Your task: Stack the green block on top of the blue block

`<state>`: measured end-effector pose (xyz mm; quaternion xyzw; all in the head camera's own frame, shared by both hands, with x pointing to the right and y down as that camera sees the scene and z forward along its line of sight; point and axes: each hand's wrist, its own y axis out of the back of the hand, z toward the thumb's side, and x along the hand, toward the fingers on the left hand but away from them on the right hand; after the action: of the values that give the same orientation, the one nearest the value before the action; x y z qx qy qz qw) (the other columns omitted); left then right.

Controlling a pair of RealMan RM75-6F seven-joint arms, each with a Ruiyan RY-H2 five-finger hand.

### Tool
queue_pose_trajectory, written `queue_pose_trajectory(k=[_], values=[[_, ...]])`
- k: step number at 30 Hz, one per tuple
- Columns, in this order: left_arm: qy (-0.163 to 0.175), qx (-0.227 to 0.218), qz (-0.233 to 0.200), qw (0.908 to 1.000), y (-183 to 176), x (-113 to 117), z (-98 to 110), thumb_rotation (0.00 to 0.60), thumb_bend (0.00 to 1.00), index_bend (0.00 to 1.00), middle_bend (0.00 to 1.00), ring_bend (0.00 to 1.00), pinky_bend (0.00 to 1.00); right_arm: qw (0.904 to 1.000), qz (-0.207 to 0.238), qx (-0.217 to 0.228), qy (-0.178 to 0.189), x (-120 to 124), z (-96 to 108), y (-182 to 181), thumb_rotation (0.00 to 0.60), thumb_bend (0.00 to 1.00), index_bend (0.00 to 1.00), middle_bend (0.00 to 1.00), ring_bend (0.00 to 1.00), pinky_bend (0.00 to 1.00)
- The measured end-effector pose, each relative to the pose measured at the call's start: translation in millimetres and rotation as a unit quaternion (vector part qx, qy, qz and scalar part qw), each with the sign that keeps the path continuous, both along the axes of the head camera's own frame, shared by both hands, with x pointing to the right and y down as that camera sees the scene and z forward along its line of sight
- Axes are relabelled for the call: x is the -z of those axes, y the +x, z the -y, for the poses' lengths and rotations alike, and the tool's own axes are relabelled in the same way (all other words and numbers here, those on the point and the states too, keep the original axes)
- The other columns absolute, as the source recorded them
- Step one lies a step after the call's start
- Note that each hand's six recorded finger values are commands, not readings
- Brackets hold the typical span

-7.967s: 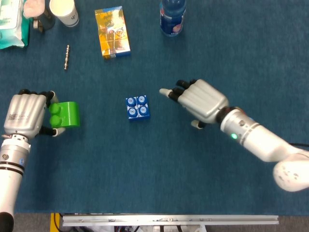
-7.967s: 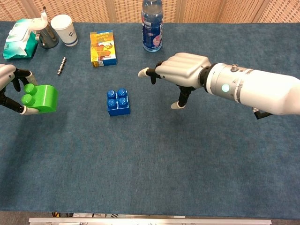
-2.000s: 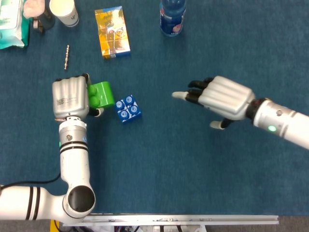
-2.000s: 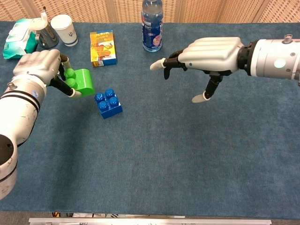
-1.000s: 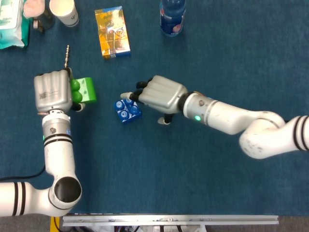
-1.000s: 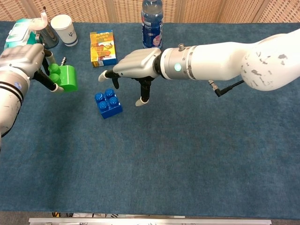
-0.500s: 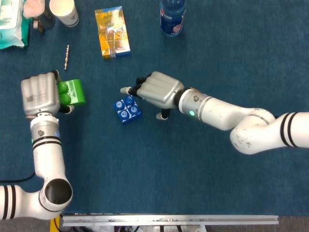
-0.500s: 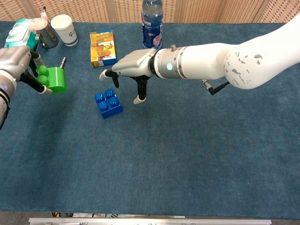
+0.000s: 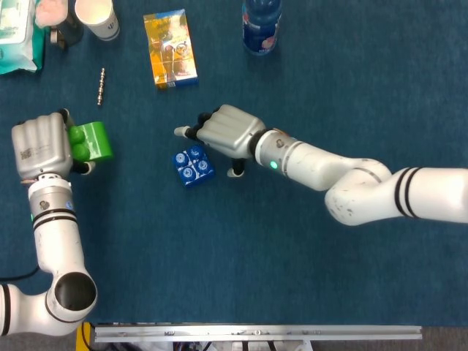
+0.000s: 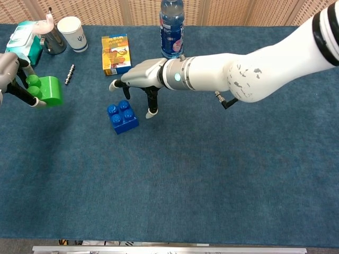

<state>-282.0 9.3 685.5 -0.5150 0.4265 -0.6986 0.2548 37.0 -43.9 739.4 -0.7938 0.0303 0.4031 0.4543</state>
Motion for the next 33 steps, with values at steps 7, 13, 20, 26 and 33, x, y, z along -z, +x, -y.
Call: queue_pose_trajectory(k=[7,13,20,26,33], values=[[0.0,0.008,0.0,1.0,-8.4,1.1,-2.0,0.589,0.04,0.46,0.45,0.42,0.32,0.9999,0.003,-0.001,-0.014,-11.7,-5.1,-13.5,0.6,0.14,0.04,0.29,0.14,0.25],[0.001,0.01,-0.005,0.9999,-11.6,2.6,-3.4,0.588,0.04,0.46,0.45,0.42,0.32,0.9999,0.003,0.001,-0.016,-11.2,-7.0,-12.6,0.6,0.14,0.04,0.29,0.14,0.25],[0.0,0.004,-0.011,0.9999,-9.2,3.4,-5.7,0.59,0.04,0.46,0.45,0.42,0.32,0.9997,0.002,-0.005,-0.024,-3.8,-12.0,-1.7,0.6,0.14,0.04,0.29,0.14,0.25],[0.001,-0.001,-0.016,0.9999,-6.4,4.6,-7.3,0.589,0.04,0.46,0.45,0.42,0.32,0.9995,0.0,-0.019,-0.026,2.2,-12.8,7.5,0.6,0.14,0.04,0.29,0.14,0.25],[-0.001,-0.023,-0.038,0.999,7.3,5.5,-9.0,0.591,0.04,0.46,0.45,0.42,0.32,0.9983,0.014,-0.057,-0.001,21.3,9.2,21.7,0.6,0.14,0.04,0.29,0.14,0.25]])
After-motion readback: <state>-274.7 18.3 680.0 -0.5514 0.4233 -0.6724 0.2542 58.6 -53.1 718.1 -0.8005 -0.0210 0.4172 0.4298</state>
